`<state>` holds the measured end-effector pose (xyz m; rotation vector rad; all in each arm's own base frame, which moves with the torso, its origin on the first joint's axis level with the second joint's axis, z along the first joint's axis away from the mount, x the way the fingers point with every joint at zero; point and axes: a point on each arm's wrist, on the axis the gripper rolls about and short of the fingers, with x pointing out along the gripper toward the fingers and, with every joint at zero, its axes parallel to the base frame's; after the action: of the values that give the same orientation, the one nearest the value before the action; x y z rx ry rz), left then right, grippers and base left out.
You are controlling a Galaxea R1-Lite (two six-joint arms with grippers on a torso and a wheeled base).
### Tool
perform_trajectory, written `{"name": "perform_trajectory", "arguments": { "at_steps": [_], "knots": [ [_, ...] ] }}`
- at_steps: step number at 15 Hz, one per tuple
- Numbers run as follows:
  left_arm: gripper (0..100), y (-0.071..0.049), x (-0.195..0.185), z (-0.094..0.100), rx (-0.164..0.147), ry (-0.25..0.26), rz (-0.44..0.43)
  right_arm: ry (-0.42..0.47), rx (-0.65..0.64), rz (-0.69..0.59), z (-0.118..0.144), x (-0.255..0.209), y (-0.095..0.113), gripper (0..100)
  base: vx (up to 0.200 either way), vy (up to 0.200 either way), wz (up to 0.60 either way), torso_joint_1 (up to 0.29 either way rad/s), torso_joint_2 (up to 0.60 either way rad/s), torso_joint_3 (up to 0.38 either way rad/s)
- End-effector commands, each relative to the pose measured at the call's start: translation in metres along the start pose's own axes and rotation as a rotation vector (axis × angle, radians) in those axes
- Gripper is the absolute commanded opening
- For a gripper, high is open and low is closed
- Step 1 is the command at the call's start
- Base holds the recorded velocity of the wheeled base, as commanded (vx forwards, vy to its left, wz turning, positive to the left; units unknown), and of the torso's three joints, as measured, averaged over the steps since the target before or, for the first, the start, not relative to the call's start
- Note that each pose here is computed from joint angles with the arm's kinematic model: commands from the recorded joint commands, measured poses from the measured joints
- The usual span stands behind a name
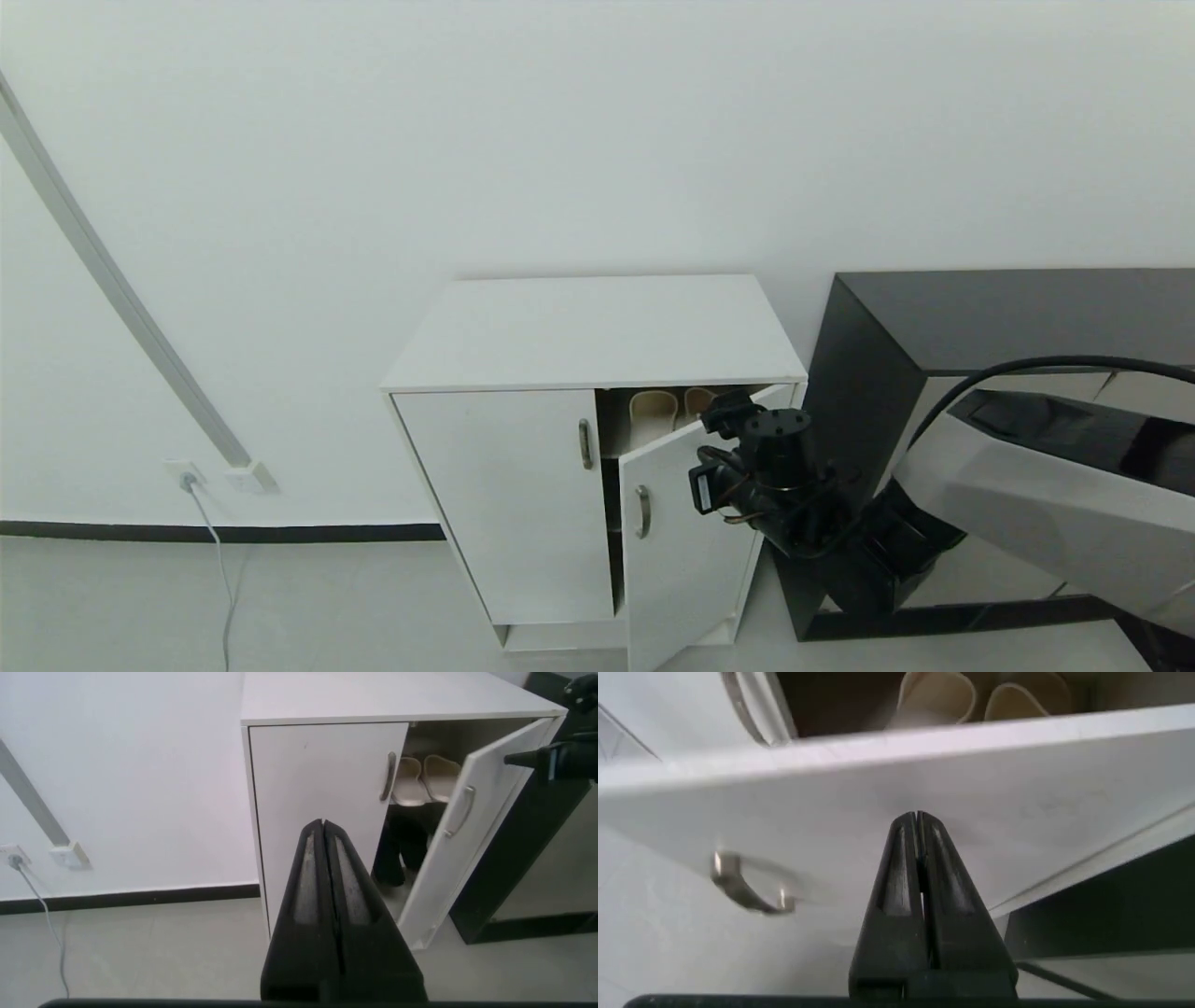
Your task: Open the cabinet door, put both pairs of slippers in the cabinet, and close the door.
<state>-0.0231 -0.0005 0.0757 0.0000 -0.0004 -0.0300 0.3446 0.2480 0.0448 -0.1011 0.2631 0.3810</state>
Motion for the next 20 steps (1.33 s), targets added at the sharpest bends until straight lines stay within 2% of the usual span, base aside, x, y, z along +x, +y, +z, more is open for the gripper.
{"name": "perform_trajectory", "arguments": {
  "at_steps": [1, 11, 20],
  "knots": [
    [0, 0.0, 0.0, 0.0, 0.0, 0.002, 0.001, 0.001, -0.001, -0.009, -0.009, 0.017, 0.0, 0, 0.0, 0.0, 0.0, 0.0, 0.0, 0.0],
    [0, 0.0, 0.0, 0.0, 0.0, 0.002, 0.001, -0.052, 0.022, -0.052, -0.013, 0.055, -0.013, 0, 0.0, 0.0, 0.0, 0.0, 0.0, 0.0],
    [0, 0.0, 0.0, 0.0, 0.0, 0.002, 0.001, -0.108, 0.037, -0.07, -0.006, 0.072, -0.018, 0, 0.0, 0.0, 0.0, 0.0, 0.0, 0.0]
  ]
}}
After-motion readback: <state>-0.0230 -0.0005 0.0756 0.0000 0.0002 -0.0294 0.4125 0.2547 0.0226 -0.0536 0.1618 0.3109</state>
